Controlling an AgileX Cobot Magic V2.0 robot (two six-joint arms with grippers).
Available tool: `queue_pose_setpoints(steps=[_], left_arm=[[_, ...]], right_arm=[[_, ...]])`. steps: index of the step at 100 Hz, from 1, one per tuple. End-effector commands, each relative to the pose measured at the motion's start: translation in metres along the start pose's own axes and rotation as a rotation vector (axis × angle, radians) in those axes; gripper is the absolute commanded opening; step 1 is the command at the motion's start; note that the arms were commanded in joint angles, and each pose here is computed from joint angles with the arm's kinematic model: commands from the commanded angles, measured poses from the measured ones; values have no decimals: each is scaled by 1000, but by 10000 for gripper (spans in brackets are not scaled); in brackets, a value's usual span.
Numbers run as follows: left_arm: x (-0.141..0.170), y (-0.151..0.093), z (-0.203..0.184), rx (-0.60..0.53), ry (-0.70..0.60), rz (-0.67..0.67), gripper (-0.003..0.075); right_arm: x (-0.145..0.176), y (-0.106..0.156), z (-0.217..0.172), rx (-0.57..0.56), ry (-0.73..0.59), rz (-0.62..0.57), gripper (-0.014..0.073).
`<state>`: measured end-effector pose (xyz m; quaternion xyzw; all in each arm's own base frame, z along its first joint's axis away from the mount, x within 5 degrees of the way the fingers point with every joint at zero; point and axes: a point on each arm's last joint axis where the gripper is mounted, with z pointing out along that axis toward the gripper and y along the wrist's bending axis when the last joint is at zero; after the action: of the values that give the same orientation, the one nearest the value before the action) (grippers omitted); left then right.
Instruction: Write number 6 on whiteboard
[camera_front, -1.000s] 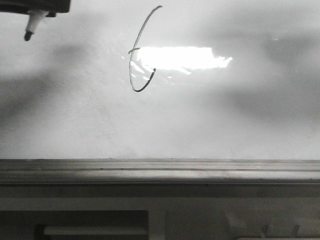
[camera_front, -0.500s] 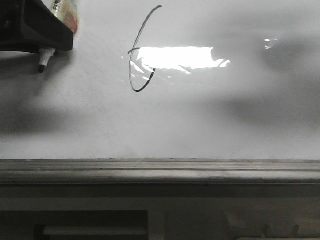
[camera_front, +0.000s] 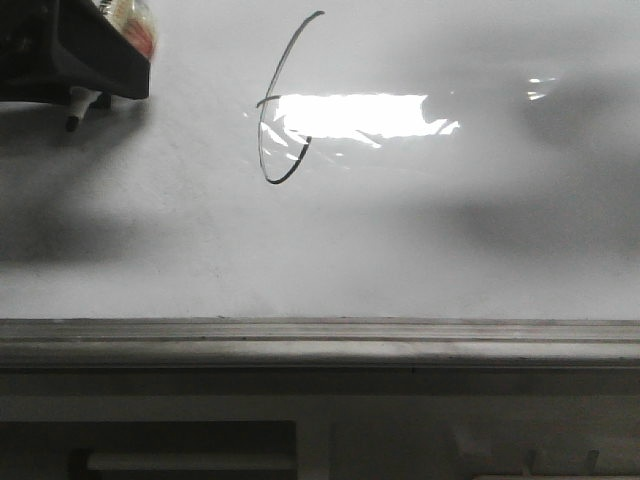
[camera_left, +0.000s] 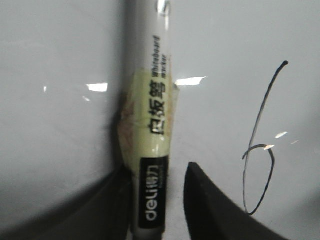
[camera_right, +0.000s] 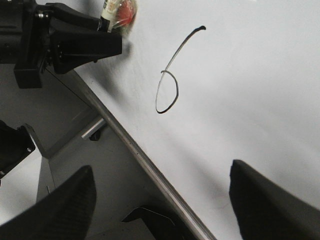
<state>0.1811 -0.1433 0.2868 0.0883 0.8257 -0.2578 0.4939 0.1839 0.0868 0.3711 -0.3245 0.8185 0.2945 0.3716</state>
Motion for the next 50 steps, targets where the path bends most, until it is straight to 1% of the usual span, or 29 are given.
queue_pose_setpoints(steps=[1, 6, 15, 21, 34, 40, 50], left_arm=[[-11, -1, -3, -18, -44, -2, 366], [-11, -1, -4, -19, -46, -2, 405], [-12, -1, -5, -18, -50, -1, 435], [-13, -2, -7, -14, -59, 24, 464], [-22, 0, -21, -30, -116, 64, 538], [-27, 0, -32, -31, -157, 89, 552], [-34, 4, -53, -56, -229, 136, 552]], right_arm=[[-11, 6, -10, 0, -84, -1, 501], [-11, 6, -10, 0, -84, -1, 501], [-11, 6, -10, 3, -81, -3, 501], [-11, 6, -10, 7, -76, -7, 501], [-8, 4, -10, 24, -53, -22, 501], [-8, 5, -10, 20, -47, -24, 501], [-8, 6, -13, 26, -55, -27, 501]])
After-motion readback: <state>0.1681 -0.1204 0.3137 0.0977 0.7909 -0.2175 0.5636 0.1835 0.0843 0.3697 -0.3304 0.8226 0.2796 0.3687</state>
